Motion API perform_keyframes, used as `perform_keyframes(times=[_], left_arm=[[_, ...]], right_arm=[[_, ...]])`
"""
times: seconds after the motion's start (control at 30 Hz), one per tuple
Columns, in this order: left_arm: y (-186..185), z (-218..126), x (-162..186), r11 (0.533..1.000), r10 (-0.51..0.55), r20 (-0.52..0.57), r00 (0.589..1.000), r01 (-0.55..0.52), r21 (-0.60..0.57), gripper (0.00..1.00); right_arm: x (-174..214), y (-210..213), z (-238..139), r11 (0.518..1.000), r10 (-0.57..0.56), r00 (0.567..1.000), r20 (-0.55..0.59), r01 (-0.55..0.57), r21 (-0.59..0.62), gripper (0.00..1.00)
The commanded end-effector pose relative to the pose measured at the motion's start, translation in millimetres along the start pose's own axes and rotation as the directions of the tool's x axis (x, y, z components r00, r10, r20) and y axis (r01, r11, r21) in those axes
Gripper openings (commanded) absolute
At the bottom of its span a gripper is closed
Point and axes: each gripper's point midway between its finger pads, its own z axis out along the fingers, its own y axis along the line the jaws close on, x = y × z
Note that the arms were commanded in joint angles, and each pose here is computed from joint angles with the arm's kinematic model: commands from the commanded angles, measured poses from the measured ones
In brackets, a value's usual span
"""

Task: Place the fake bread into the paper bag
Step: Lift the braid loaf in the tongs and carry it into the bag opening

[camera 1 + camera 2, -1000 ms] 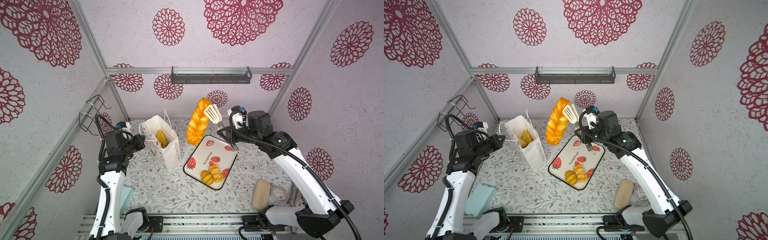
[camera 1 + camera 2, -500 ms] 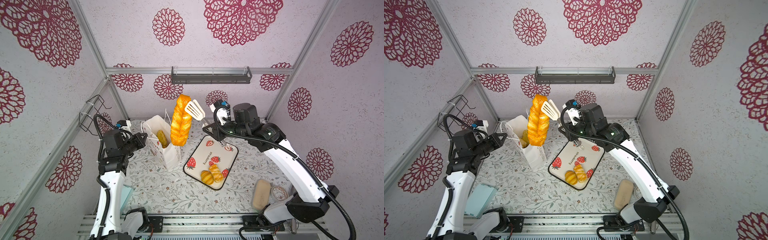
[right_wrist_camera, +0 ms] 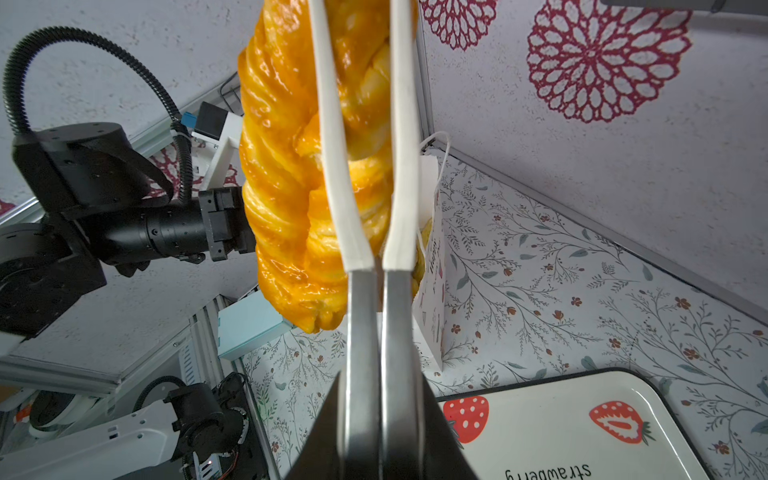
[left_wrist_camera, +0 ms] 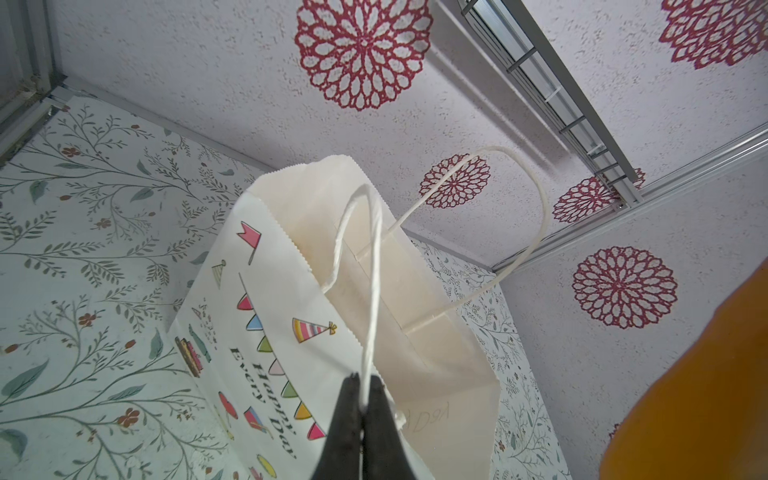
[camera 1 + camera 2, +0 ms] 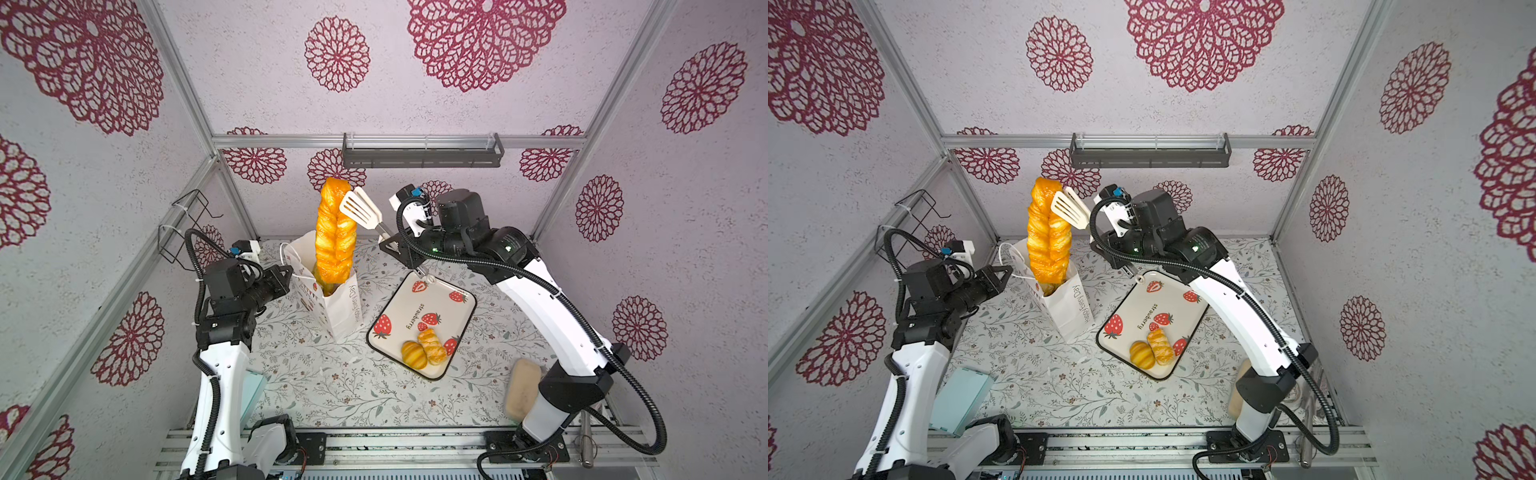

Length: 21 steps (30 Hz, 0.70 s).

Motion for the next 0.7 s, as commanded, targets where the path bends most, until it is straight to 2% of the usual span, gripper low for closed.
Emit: perform_keyframes(times=[0.0,0.4,0.67], left_arm=[[6,-5,-2,0.999,0.007,0.017,1.000,-0.007,-0.036,0.00],[18,-11,-3,0.993,0.019,0.025,0.999,-0.016,-0.115,0.00],[20,-12,-3,0.991,0.020,0.025,0.999,-0.016,-0.130,0.00]], right_arm=[[-35,9,-9,0.997,-0.074,0.991,0.113,0.075,-0.005,0.20],[-36,-7,33,0.994,-0.103,0.991,0.090,0.100,0.031,0.20],[-27,-12,44,0.993,-0.112,0.992,0.058,0.110,0.038,0.20]])
